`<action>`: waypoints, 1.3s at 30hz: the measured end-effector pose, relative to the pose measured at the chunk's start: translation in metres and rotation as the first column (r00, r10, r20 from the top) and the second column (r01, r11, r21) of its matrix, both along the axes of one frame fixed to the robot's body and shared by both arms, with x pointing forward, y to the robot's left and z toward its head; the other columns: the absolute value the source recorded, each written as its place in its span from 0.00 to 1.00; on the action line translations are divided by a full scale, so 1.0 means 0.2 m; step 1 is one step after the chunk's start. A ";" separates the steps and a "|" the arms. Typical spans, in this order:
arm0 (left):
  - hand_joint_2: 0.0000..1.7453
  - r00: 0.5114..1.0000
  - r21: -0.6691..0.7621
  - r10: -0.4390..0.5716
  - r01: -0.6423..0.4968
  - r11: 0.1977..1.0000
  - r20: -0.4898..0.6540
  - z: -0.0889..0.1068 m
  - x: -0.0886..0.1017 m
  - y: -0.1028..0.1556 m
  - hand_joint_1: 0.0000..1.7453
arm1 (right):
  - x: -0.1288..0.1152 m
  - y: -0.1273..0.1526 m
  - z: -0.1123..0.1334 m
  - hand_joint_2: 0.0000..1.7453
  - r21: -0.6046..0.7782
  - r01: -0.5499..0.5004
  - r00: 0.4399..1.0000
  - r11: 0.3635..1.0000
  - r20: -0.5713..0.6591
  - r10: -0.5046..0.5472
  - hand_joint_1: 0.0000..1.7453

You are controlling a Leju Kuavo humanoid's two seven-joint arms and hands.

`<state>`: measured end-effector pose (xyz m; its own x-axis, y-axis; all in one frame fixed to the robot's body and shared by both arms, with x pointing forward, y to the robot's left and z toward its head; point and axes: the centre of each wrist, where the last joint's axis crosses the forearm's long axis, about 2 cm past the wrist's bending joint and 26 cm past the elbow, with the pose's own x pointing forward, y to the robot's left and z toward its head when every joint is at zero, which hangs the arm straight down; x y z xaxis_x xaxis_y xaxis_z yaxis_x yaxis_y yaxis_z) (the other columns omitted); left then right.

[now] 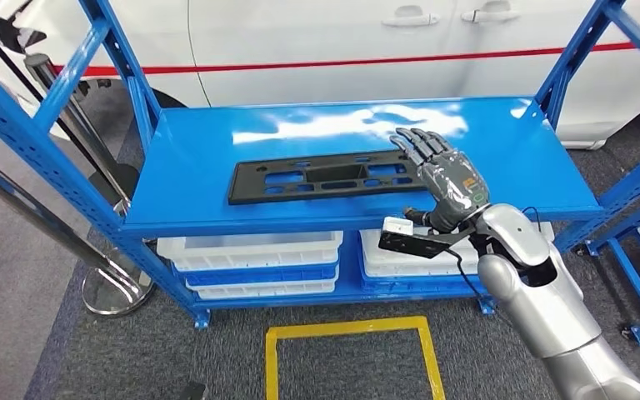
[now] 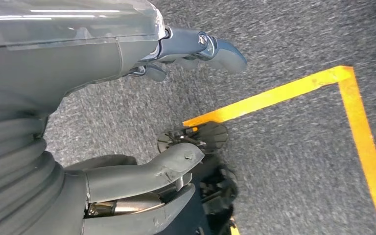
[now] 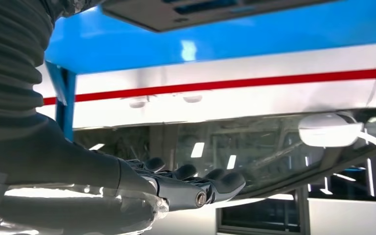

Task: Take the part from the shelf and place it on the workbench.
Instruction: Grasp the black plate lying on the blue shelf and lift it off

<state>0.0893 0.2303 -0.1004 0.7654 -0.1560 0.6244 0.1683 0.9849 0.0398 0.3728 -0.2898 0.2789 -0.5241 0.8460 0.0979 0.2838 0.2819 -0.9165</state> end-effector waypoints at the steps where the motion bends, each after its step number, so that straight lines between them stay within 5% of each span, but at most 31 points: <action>1: 1.00 1.000 0.000 -0.002 0.002 1.000 0.001 0.00 0.00 0.00 0.00 | 0.01 0.00 0.00 1.00 0.000 0.002 1.000 1.000 -0.003 -0.002 0.00; 39: 1.00 0.999 -0.010 -0.034 0.034 0.999 -0.006 0.01 0.04 -0.02 0.00 | 0.12 0.14 -0.19 1.00 -0.131 -0.074 0.967 0.989 -0.251 0.039 0.00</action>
<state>0.0967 0.2262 -0.0984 0.7639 -0.1757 0.6209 0.2017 0.9790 0.0288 0.3973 -0.2627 0.2409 -0.5455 0.8303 0.1141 0.0313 0.1562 -0.9872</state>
